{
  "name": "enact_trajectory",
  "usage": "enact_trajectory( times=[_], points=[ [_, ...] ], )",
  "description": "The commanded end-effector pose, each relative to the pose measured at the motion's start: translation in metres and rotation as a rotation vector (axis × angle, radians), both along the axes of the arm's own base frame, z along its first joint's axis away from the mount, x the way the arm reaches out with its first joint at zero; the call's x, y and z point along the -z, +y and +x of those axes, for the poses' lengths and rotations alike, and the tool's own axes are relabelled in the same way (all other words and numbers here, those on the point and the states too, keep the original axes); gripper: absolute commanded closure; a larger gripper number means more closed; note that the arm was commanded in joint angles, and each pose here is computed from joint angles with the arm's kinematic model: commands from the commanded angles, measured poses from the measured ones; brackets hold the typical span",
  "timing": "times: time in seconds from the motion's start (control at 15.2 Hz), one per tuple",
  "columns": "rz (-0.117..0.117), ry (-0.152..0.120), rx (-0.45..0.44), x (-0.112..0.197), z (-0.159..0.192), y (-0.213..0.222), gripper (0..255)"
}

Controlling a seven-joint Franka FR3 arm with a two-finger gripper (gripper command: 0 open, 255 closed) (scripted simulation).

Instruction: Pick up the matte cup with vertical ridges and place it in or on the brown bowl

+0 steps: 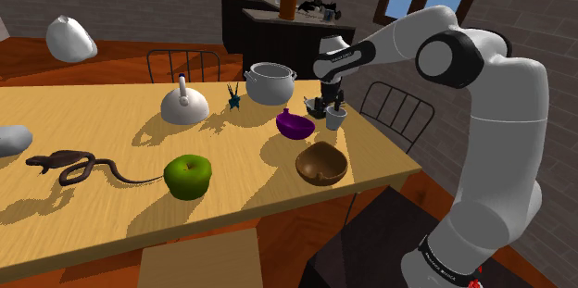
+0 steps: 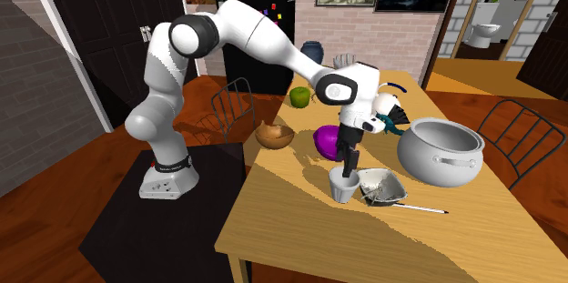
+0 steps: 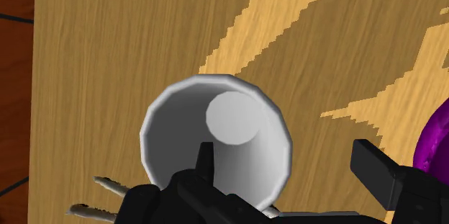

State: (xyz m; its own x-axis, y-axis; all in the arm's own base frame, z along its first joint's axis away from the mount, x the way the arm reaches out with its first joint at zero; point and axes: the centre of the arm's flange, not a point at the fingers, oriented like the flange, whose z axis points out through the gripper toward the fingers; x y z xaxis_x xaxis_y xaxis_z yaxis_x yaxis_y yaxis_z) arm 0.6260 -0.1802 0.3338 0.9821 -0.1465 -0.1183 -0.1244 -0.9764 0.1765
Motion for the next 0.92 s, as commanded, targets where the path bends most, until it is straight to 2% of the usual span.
enact_trajectory(
  times=[0.0, 0.07, 0.59, 0.66, 0.86],
  points=[
    [0.000, 0.000, 0.000, 0.0104, -0.0005, -0.0020, 0],
    [0.000, 0.000, 0.000, 0.0185, -0.0017, -0.0034, 0],
    [0.000, 0.000, 0.000, 0.0185, -0.0017, -0.0034, 0],
    [0.000, 0.000, 0.000, 0.0185, -0.0017, -0.0034, 255],
    [0.000, 0.000, 0.000, 0.0185, -0.0017, -0.0034, 255]
  ],
)
